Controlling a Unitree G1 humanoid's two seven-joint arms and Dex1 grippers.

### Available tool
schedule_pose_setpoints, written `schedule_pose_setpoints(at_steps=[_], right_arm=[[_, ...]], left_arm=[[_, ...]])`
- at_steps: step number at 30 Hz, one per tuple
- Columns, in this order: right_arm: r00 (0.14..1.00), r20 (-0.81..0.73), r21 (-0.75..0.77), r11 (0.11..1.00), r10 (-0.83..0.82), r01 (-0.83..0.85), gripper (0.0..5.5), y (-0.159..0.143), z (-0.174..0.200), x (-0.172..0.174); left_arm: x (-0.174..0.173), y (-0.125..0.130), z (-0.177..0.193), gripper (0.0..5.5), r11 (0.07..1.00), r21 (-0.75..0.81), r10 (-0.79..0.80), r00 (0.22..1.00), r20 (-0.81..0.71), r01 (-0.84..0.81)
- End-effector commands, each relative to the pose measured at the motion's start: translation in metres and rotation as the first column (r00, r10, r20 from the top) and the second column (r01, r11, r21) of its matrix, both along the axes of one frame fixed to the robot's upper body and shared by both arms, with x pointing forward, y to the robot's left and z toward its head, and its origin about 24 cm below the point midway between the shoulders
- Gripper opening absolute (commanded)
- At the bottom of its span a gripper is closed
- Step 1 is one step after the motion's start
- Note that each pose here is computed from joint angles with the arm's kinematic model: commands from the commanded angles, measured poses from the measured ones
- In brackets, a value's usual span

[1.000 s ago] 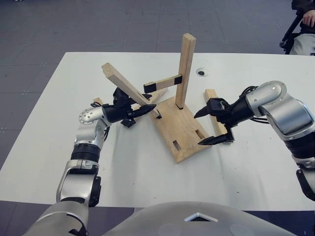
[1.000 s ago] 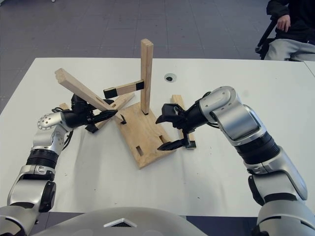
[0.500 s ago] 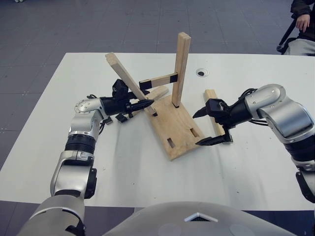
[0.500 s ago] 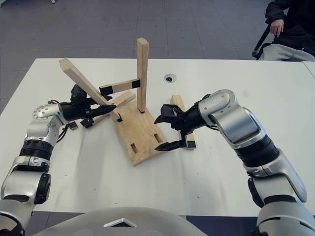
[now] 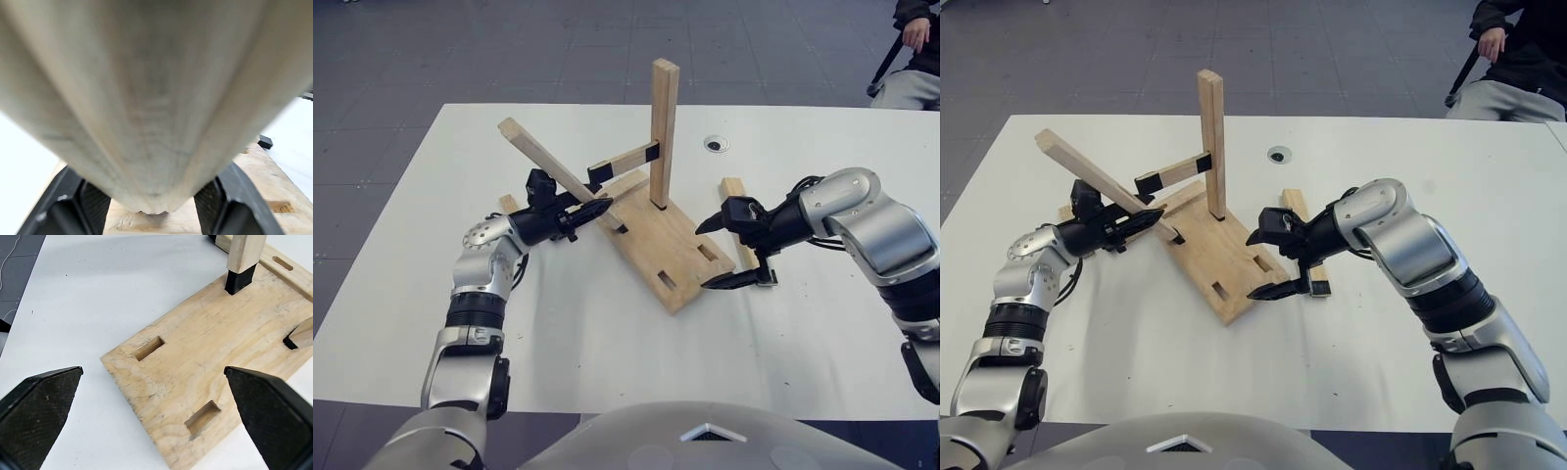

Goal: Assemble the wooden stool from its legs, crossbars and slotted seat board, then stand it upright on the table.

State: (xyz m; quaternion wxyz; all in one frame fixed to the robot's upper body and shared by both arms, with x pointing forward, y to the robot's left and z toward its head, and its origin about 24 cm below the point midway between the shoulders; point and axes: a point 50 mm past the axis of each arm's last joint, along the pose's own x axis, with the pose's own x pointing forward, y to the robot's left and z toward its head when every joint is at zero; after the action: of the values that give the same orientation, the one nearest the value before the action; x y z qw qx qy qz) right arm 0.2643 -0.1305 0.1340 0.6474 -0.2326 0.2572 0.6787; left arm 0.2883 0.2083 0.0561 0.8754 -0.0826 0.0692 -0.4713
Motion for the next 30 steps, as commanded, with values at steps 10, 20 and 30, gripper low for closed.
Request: schedule_pose_setpoints(at_steps=[10,20,30], right_arm=[[1.0,0.016,0.014,1.0,-0.022,0.022,5.34,0.002,0.001,0.0],[0.999,0.017,0.024,0.999,-0.036,0.036,5.34,0.002,0.0,0.0],[0.999,0.017,0.031,0.999,-0.043,0.042,5.34,0.003,0.0,0.0]], left_arm=[[0.007,-0.011,0.009,2.04,0.973,0.142,-0.175,0.982,-0.079,0.184],[0.004,-0.018,0.018,2.04,0.969,0.132,-0.204,0.978,-0.044,0.208],[-0.014,-0.016,-0.003,2.04,0.947,0.185,-0.242,0.962,-0.126,0.262]])
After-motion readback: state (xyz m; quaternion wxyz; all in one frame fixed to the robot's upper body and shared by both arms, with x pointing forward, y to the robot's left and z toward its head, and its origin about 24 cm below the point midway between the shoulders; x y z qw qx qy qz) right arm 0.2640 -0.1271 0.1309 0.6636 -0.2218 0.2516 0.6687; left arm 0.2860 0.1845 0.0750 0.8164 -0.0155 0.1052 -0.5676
